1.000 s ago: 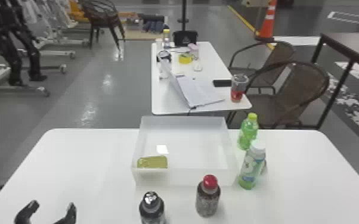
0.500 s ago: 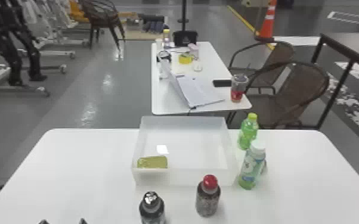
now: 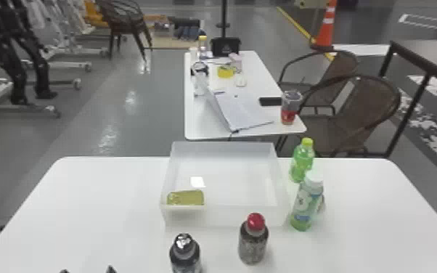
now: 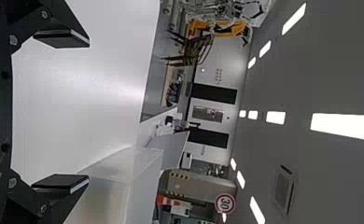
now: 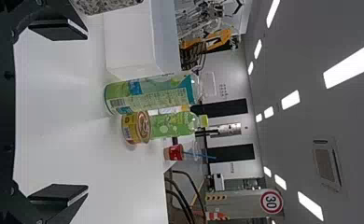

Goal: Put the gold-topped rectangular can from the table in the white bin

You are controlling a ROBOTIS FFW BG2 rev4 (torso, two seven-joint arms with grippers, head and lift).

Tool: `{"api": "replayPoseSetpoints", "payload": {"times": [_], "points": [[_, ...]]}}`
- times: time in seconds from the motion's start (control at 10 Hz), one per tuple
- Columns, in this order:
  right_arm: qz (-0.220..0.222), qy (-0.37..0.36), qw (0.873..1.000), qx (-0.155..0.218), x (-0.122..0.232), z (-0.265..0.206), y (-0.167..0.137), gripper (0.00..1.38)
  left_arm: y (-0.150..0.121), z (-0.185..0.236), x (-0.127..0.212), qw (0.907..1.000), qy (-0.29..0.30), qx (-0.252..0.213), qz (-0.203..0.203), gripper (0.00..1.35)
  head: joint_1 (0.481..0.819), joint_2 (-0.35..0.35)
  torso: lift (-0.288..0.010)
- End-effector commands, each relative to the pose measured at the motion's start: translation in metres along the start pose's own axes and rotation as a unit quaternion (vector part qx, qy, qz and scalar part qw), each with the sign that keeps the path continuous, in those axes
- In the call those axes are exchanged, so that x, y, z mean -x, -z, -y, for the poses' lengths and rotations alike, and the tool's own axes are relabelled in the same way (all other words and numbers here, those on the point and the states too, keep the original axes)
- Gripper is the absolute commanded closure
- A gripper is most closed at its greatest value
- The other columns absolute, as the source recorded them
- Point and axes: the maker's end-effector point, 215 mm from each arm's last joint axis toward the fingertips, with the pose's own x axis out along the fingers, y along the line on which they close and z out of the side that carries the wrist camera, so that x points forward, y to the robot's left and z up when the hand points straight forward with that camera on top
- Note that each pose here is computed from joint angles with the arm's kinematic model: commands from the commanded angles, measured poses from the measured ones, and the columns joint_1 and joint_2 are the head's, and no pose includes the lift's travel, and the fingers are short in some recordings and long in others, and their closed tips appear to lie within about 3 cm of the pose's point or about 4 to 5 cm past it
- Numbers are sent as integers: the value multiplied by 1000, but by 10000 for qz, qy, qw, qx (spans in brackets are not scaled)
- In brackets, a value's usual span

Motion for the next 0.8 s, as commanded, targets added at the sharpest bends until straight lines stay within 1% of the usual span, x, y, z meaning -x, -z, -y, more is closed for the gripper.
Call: {"api": "replayPoseSetpoints", "payload": {"times": [0.0,0.7], "points": [[1,1,10000,-3,0,0,0,134,2,3,-1,10000,11,37,-26,259,549,0,-100],[-41,46,9999,150,4,0,-1,130,3,7,-2,10000,43,50,-33,259,549,0,-100]]}}
